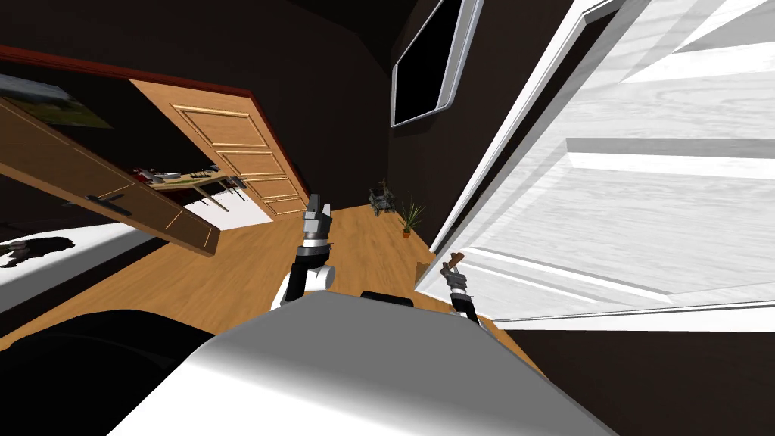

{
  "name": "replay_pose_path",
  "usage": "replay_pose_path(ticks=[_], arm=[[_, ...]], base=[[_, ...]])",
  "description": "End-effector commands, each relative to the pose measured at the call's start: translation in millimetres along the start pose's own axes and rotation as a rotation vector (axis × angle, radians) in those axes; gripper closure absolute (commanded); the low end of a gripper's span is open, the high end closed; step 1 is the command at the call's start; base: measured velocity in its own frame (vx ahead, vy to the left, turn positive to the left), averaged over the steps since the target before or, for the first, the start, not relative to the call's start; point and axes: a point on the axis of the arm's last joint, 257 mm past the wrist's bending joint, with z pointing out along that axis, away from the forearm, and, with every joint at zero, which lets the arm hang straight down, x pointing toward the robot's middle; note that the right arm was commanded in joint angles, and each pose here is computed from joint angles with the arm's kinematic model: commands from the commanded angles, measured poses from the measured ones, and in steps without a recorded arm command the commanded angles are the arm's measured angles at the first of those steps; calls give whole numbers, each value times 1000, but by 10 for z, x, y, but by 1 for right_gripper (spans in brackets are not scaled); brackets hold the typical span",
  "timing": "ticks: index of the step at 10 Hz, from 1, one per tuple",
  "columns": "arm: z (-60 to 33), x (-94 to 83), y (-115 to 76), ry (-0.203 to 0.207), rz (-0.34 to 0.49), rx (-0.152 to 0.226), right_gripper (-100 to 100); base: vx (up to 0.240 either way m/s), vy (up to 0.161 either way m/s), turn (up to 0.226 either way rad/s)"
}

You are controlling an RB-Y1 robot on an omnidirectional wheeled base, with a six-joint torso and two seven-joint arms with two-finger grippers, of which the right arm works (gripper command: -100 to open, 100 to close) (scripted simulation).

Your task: Pull the door open

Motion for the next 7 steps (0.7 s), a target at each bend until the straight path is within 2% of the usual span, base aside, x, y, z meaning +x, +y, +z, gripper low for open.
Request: replay_pose_path(ticks=[1, 4, 5, 7], arm=[[-72, -9, -24, -2, 1, 28, 100], [-158, -4, -51, -3, 3, 73, 100], [-133, -3, -57, -2, 2, 63, 100], [-236, -17, -70, -4, 2, 97, 100]], base=[[-193, -70, 106], [-203, -36, 78], [-84, -23, 27], [-177, -20, 89]])
